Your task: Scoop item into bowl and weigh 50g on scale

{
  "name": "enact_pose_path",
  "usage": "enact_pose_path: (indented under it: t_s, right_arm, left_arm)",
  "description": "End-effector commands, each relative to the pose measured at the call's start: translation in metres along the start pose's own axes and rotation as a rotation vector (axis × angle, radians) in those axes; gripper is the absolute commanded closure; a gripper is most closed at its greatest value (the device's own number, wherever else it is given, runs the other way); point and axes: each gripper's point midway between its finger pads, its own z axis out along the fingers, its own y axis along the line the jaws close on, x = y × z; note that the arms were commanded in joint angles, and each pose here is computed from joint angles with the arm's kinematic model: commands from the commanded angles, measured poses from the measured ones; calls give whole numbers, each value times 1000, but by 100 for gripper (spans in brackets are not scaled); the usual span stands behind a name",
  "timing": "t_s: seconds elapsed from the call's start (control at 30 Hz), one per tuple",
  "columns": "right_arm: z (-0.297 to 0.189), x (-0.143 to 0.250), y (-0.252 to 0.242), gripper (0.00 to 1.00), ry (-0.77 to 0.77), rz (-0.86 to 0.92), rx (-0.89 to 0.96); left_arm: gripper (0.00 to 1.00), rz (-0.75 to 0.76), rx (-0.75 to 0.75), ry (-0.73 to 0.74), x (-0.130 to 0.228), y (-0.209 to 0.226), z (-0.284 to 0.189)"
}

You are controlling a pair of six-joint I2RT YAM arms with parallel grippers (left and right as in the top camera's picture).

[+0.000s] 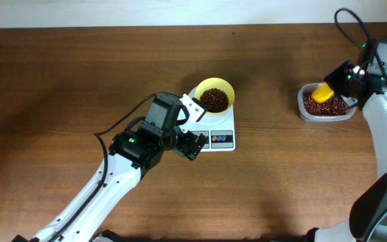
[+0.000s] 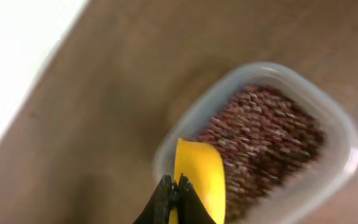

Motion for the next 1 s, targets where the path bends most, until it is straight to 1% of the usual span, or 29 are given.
enact_pose_path:
  t_s: [0.0,0.23,0.4,0.57,0.67,0.83,0.97]
  right_arm:
    - [-6,-5,-24,96,-35,-111,124]
    - [3,-11,-39,96,-51,-229,219]
    - [24,-4,-37,96,-26,-240,216]
    - [29,0,-31,96,-19,-254,210]
    - [40,13,-26,96,18,-316,210]
    - [62,43,-15,96,99,-360,188]
    - [64,47,-10,96,119,-351,155]
  left_arm:
    - [1,-12,1,-23,-5,0,-6]
    - [1,-12,1,-23,-5,0,-6]
    - [1,-12,1,-23,-5,0,-6]
    - [1,-12,1,-23,-5,0,-6]
    - [1,-12,1,-23,-5,0,-6]
    - [1,-12,1,-23,-5,0,-6]
    - [1,-12,1,-23,-5,0,-6]
